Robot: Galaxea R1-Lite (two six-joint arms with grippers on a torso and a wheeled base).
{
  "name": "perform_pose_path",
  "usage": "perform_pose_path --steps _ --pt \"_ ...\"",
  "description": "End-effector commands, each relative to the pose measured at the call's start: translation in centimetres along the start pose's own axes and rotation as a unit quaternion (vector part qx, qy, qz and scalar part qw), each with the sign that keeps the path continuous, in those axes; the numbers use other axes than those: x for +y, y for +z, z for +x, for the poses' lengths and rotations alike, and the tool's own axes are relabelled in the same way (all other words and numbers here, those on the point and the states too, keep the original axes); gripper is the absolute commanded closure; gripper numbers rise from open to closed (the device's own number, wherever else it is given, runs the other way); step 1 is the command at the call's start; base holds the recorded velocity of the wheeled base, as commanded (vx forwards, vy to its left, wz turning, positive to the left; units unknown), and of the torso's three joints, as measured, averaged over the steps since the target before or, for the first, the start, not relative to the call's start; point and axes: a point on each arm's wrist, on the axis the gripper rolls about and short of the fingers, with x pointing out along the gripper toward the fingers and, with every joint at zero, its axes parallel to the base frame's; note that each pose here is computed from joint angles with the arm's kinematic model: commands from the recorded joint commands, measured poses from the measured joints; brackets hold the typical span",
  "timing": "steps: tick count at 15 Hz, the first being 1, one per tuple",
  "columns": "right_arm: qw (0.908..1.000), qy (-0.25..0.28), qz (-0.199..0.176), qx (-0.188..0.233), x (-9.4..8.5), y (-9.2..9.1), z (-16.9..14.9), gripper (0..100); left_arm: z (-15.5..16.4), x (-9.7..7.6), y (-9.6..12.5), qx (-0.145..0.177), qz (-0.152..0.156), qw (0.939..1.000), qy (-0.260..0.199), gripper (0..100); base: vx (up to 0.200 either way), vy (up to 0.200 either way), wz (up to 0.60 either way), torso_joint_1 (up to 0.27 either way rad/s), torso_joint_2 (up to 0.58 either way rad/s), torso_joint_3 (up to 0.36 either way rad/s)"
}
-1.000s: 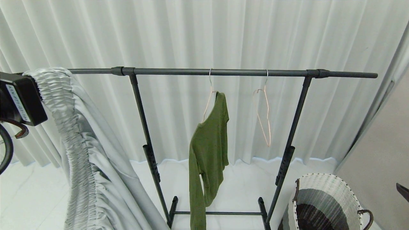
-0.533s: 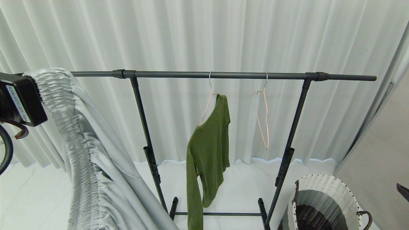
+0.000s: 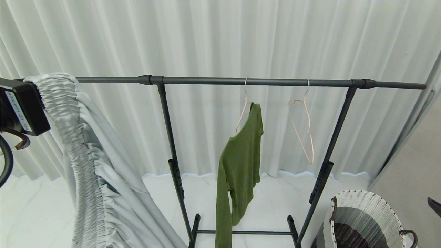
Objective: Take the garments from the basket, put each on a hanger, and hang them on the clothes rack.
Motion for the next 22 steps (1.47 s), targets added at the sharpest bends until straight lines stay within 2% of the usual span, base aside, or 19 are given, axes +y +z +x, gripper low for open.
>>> perform_pose_path --steps 1,4,11,19,22 --pt "1.0000 0.000 0.000 0.002 0.03 -0.06 0.06 0 0.02 -0.03 0.01 0.000 0.000 1.0000 -0.001 100 0.000 0.000 0.00 0.000 0.00 0.000" --pt "1.0000 0.002 -0.001 0.006 0.07 -0.14 0.17 0 0.07 -0.07 -0.01 0.000 0.014 0.9999 -0.002 100 0.000 0.000 0.00 0.000 0.00 0.000" --pt "0.9997 0.023 0.001 -0.004 0.11 0.05 0.16 0 0.21 -0.11 -0.06 0.002 0.016 0.9999 -0.003 100 0.000 0.000 0.00 0.000 0.00 0.000" --pt "0.9997 0.026 0.000 -0.002 0.16 0.02 0.23 0 0.26 -0.12 -0.08 0.003 0.016 0.9999 -0.003 100 0.200 0.000 0.00 0.001 0.00 0.003" --pt "0.9990 0.044 0.000 -0.008 0.24 0.07 0.24 0 0.27 -0.13 -0.12 0.004 0.015 0.9999 -0.003 100 0.200 0.000 0.00 0.007 0.00 0.009"
